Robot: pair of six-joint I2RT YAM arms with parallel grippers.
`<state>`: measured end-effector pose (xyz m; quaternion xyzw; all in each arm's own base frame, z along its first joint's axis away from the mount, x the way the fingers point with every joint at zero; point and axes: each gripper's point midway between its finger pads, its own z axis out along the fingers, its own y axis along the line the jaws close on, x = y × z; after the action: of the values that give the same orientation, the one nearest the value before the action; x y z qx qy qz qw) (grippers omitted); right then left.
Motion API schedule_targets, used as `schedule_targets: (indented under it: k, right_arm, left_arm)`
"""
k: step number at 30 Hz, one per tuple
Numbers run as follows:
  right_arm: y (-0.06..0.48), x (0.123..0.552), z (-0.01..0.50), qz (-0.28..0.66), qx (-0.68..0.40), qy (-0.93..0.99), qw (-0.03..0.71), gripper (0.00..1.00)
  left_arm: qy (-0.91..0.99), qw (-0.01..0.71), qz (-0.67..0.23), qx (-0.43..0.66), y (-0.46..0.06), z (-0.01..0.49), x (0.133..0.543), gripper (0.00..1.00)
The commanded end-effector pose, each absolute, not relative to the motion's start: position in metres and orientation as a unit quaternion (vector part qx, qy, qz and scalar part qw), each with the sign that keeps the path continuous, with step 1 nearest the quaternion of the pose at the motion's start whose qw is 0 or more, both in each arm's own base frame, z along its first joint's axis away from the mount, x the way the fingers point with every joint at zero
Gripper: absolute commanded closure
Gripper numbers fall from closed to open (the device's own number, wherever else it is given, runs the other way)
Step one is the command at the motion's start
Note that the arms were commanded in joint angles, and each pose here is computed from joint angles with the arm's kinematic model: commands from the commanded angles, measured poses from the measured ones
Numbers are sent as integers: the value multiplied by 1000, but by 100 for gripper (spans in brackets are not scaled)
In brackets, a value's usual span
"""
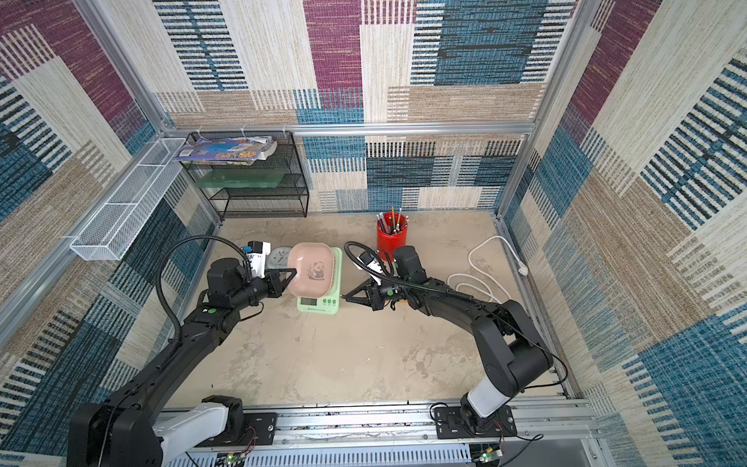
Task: Charge the electronic scale
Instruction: Insert the charging cable into the electronic scale.
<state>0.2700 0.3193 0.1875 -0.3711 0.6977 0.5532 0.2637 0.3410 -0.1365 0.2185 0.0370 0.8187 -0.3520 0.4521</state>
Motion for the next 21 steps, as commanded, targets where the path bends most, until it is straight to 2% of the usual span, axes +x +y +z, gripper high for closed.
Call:
schedule_targets:
  k: [1, 21]
  right_arm:
    - [323, 267, 200, 567, -382, 676, 274, 100]
    - [314, 278, 200, 574, -350, 687, 276, 100]
  left_arm:
    - [787, 485, -379, 52, -143, 245, 344, 100]
    - [779, 481, -398, 59, -149, 245, 344, 100]
